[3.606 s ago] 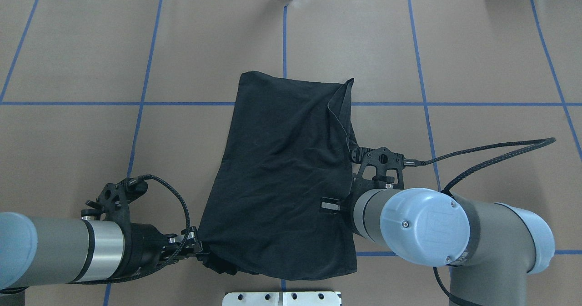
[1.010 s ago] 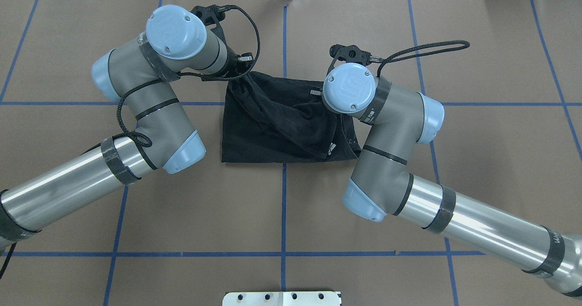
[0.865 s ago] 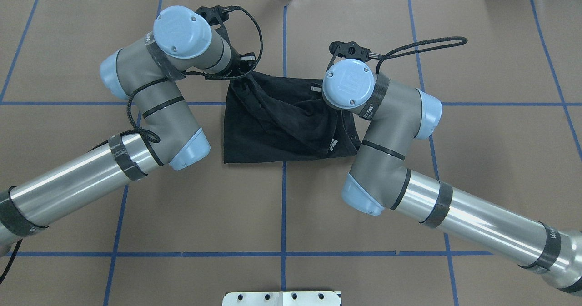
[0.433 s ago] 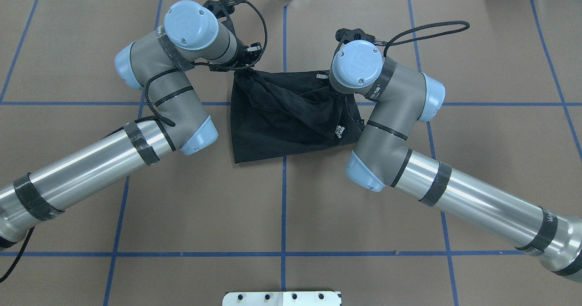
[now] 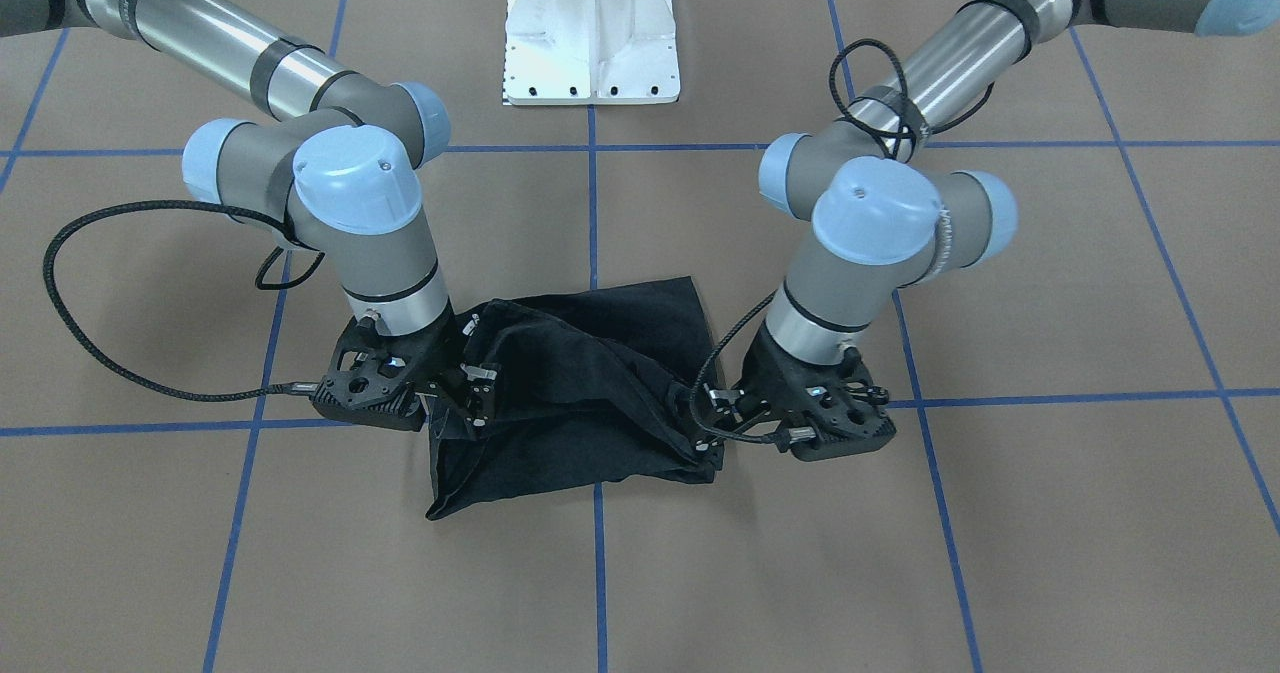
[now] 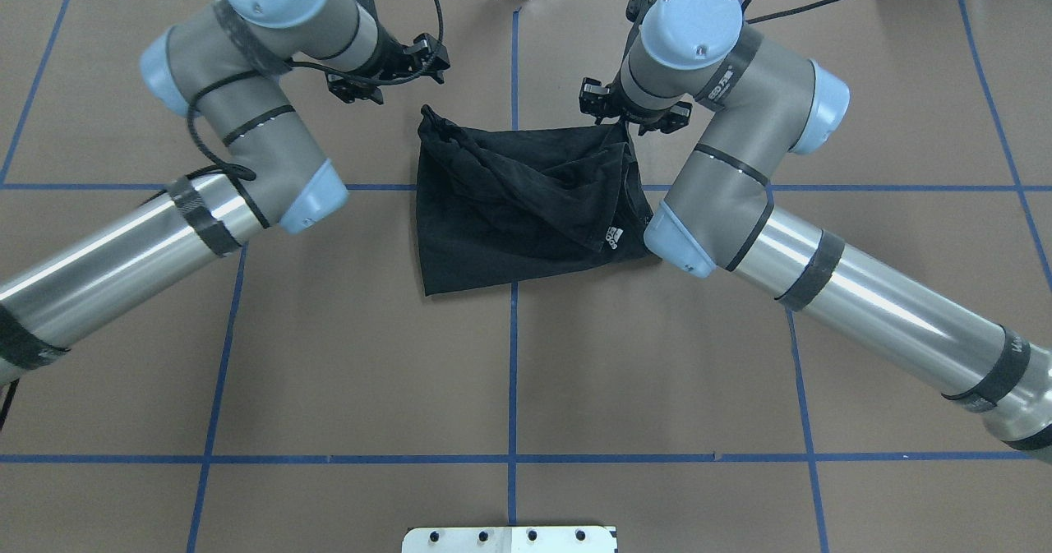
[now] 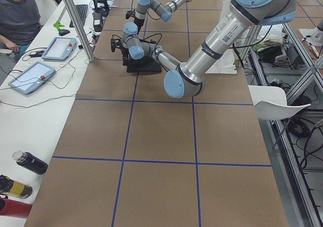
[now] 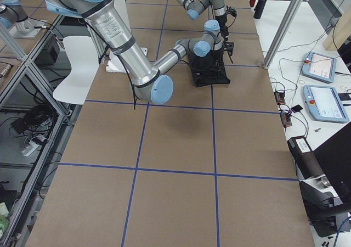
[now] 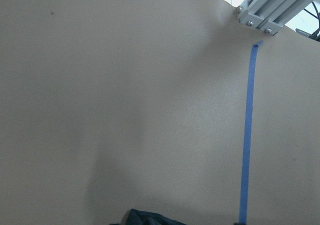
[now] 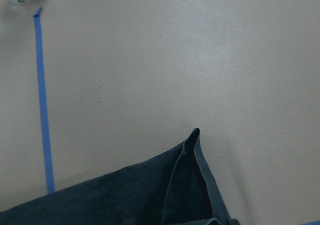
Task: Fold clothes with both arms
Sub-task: 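Move the right gripper onto the folded shirt while the left arm withdraws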
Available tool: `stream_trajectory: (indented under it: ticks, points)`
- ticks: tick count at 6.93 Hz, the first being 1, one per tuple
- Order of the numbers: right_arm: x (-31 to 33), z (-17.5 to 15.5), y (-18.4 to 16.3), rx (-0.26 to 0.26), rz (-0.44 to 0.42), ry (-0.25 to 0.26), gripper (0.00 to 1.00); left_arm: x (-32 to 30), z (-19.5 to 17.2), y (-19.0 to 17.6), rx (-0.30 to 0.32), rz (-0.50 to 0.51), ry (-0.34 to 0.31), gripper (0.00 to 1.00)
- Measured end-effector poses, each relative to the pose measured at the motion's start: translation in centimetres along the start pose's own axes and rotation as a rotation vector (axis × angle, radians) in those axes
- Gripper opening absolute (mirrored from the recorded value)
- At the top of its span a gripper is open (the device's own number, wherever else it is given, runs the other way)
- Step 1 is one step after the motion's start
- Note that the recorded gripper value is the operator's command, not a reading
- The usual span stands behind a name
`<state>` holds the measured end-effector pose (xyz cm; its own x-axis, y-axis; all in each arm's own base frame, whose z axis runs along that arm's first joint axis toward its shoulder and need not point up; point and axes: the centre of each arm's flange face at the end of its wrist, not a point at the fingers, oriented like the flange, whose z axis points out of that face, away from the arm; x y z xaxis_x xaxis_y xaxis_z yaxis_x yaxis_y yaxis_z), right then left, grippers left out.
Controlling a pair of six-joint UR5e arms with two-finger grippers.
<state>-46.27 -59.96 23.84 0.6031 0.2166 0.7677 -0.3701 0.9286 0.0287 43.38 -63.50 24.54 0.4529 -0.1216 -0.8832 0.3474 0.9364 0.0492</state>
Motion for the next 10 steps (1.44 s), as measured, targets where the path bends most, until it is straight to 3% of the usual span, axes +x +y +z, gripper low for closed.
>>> stream_trajectory:
  ticks: [2,3,4,5,7,10]
  points:
    - [-2.0,-3.8,1.7,-0.029,-0.029,-0.070,0.99,-6.5,-4.4,2.0,-0.024,0.133,0.030,1.00]
    - [-4.0,-5.0,5.6,-0.019,-0.068,-0.064,0.44,-8.0,-5.1,2.6,-0.028,0.158,0.031,1.00]
    - [-5.8,-5.2,10.6,-0.002,-0.113,-0.034,0.03,-8.5,-5.3,2.8,-0.030,0.166,0.031,1.00]
    - [-7.1,-4.6,15.1,0.007,-0.141,-0.006,0.00,-8.9,-5.3,2.9,-0.031,0.168,0.029,1.00]
    - [-8.4,-2.8,21.5,0.009,-0.118,0.026,0.00,-9.4,-5.3,3.1,-0.033,0.167,0.027,1.00]
    - [-9.7,0.5,22.0,0.028,-0.110,0.073,0.00,-9.2,-5.6,3.2,-0.032,0.170,0.033,1.00]
